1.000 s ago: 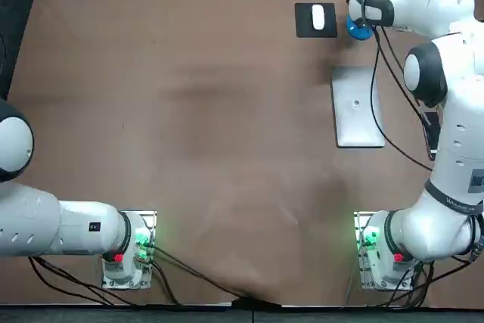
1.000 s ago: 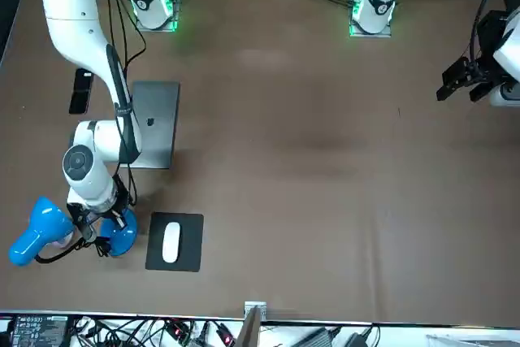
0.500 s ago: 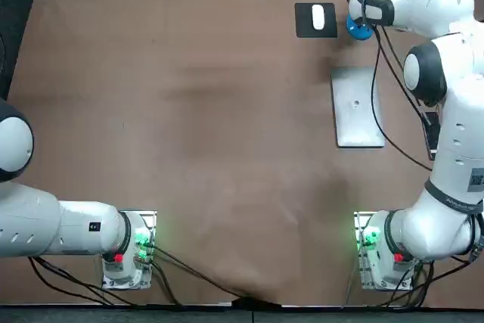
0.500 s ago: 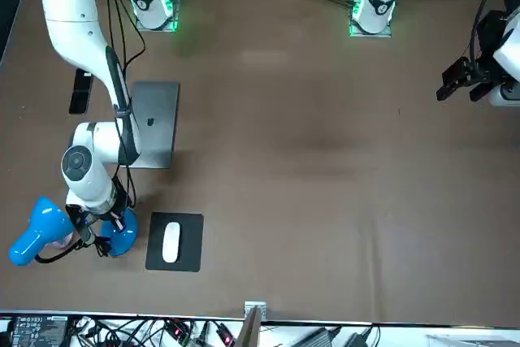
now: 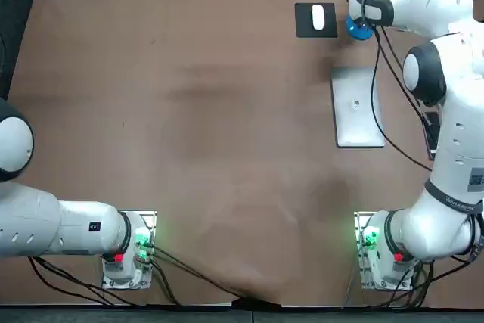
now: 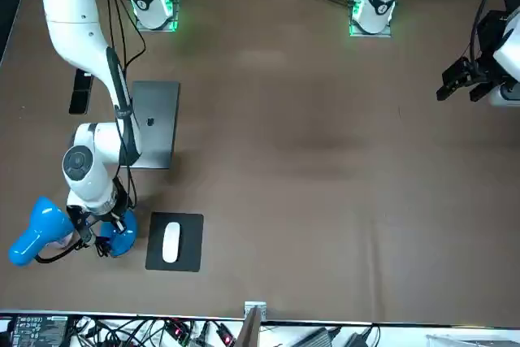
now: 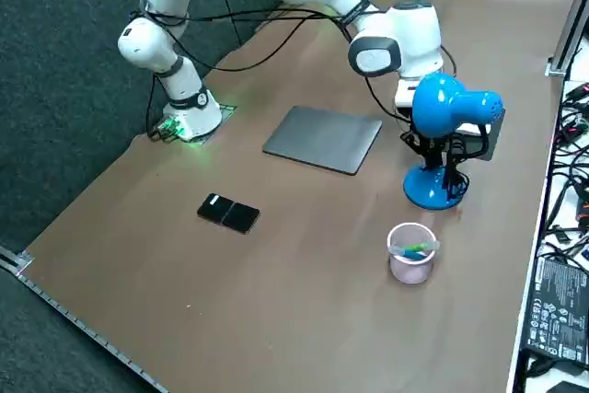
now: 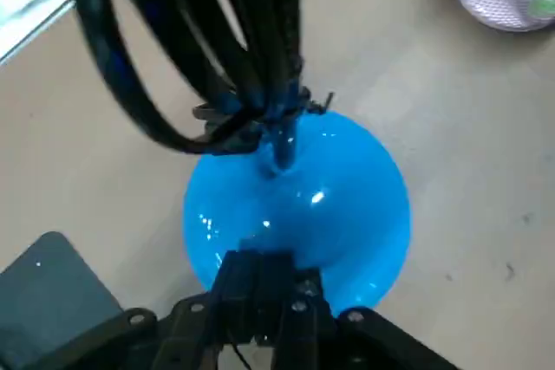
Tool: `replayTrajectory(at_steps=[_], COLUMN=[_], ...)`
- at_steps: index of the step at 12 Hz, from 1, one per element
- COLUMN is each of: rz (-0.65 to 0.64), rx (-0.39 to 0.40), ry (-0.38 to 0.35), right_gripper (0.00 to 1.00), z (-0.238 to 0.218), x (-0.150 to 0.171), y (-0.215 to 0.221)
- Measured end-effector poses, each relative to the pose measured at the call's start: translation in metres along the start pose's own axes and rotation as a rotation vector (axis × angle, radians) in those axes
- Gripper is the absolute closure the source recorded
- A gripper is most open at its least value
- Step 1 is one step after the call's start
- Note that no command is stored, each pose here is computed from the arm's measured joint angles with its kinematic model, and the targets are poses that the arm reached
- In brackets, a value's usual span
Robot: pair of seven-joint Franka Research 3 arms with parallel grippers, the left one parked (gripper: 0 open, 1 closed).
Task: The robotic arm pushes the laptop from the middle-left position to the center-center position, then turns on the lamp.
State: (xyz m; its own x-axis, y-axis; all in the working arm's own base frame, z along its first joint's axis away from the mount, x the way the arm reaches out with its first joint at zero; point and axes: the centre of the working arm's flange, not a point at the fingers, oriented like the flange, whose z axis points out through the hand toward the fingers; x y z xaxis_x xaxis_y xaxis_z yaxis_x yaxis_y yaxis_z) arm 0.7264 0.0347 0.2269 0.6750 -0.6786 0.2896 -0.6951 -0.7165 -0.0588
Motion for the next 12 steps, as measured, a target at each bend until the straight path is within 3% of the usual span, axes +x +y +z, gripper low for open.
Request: replayTrajectory(at_steps=[4,12], rz=[-0.041,-0.076], rx=[0.028,0.013], ry=[0.017,-0.008], right_gripper=[0.98,0.98], z=[0.002,0.003], x=[-0.002,-0.016], y=[-0.006,-0.014])
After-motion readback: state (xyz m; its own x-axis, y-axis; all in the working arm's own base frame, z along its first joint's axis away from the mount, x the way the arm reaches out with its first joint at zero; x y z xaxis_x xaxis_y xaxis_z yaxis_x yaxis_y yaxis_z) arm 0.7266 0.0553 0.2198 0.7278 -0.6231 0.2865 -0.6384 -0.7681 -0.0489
